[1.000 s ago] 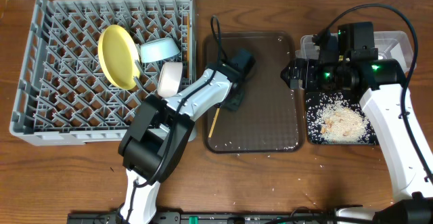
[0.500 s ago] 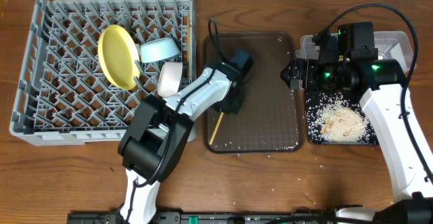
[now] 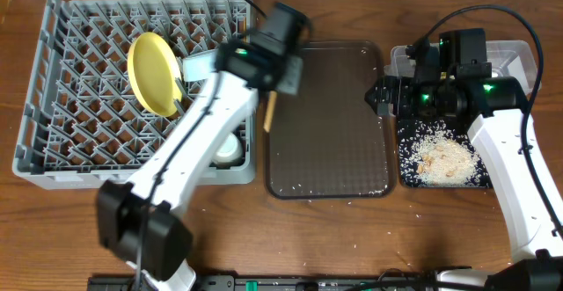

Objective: Sort waste into correct bins and load items into the dishwasher
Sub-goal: 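Carry the chopstick left and drop it into the dish rack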

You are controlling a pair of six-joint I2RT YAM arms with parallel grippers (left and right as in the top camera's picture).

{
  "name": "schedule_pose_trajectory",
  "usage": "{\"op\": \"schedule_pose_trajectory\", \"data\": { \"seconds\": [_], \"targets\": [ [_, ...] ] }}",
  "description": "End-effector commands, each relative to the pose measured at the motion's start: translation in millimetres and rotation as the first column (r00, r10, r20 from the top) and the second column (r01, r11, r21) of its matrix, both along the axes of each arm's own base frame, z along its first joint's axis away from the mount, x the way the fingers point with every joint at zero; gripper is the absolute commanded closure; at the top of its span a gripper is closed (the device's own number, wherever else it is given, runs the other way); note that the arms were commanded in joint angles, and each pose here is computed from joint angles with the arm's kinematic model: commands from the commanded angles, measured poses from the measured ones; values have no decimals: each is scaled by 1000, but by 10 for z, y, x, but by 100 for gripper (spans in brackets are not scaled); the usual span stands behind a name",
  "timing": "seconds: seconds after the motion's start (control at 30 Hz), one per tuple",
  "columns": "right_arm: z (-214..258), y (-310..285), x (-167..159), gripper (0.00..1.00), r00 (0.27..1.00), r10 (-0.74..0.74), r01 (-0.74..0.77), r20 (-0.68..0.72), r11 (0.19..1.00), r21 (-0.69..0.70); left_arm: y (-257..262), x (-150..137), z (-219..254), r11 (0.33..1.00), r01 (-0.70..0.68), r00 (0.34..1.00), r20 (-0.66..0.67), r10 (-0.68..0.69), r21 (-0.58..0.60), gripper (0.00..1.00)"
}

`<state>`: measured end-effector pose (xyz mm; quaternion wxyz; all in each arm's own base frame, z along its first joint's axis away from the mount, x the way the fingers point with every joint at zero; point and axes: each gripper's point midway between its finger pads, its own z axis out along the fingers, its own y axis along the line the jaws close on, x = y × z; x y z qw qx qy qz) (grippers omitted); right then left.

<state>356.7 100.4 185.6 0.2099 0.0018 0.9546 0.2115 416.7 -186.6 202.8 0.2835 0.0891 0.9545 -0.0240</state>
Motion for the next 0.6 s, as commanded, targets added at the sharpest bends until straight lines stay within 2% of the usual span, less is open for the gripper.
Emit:
{"op": "schedule_pose_trajectory", "data": {
  "seconds": [0.0,0.2,0.5,0.53,0.57],
  "targets": [
    [68,-12,-10,1,1000,-3,3,20,1000,0,403,249,29,991,-95,993,72,89,94,92],
    [67,-12,-10,1,1000,-3,3,19,1000,0,666,665,-21,983,-178,974,151,168,54,92],
    [67,-12,-10,1,1000,-3,3,19,1000,0,795,978,-342,978,-196,970,162,182,71,92],
    [67,-12,-10,1,1000,-3,3,19,1000,0,806,986,-383,977,-198,970,156,185,75,91],
    [67,-12,-10,1,1000,-3,3,19,1000,0,819,993,-415,977,-200,971,150,187,77,85]
  ]
}}
